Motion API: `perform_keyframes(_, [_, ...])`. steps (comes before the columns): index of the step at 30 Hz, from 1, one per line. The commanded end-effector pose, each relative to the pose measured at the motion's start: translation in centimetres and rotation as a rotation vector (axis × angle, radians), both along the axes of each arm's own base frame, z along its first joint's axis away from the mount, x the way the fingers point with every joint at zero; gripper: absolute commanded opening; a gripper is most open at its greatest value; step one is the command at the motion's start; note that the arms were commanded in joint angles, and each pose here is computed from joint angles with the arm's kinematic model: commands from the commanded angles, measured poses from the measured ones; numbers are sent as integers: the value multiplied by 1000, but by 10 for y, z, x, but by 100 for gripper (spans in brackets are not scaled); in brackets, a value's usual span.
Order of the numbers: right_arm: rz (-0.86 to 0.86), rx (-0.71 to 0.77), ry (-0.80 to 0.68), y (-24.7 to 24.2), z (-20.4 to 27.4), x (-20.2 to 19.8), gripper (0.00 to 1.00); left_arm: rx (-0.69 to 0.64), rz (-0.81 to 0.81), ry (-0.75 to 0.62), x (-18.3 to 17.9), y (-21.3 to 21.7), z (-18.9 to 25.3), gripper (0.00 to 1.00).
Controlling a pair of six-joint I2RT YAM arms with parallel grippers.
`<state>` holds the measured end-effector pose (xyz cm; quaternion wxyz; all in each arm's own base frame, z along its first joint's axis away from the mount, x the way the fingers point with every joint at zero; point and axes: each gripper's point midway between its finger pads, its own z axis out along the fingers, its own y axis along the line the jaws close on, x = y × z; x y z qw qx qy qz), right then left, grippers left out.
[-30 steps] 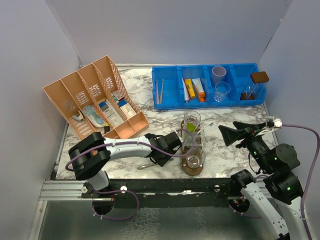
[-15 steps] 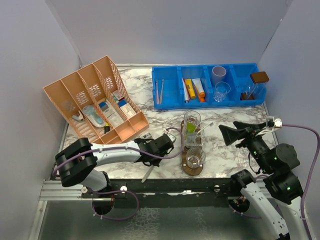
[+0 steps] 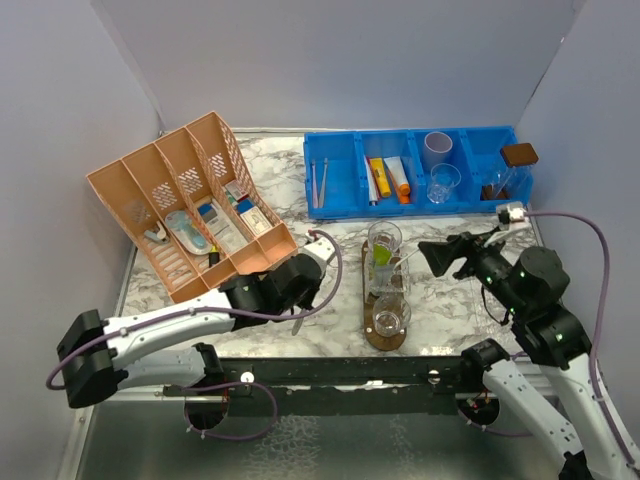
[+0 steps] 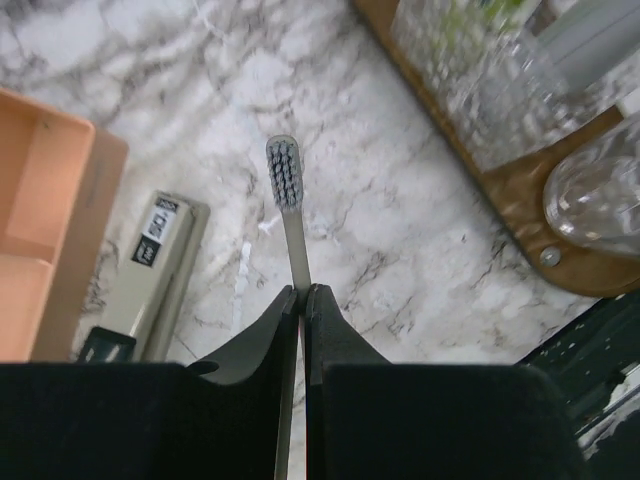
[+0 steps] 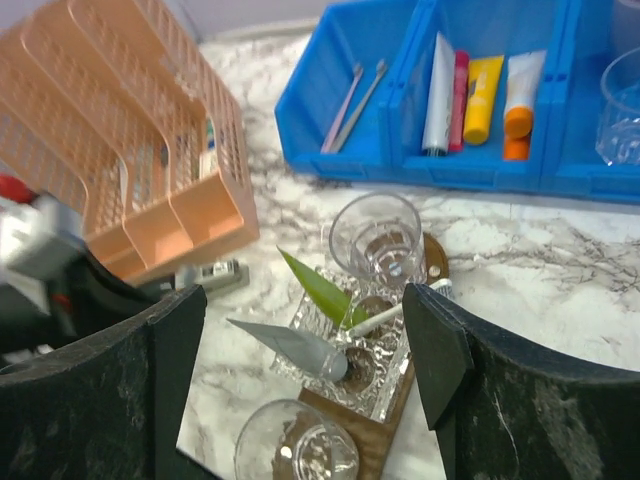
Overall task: Prepare toiletry sets of a toothbrush and toothpaste on the tray
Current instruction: Pick up the toothbrush from the center of the board.
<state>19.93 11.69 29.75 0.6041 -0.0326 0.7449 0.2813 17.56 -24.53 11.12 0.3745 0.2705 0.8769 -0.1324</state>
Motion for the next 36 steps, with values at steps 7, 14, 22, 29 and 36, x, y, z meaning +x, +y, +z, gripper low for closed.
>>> perform_keyframes(7, [541,-153,-121,73,19,-14,82,-438,-246,-390,15,-37,165,0])
perform_keyframes(14, [846,-141,-286,104,24,-38,80,-499,-577,-464,-11,-75,208,0])
perform_keyframes(22, [1050,-217,-458,114,18,-53,69,-439,-825,-473,-30,-95,207,0])
perform_keyframes(29, [1058,-295,-628,111,23,-58,64,-414,-893,-470,-38,-93,192,0])
perform_keyframes(36, [1122,-296,-599,115,25,-55,52,-381,-906,-454,-37,-93,180,0])
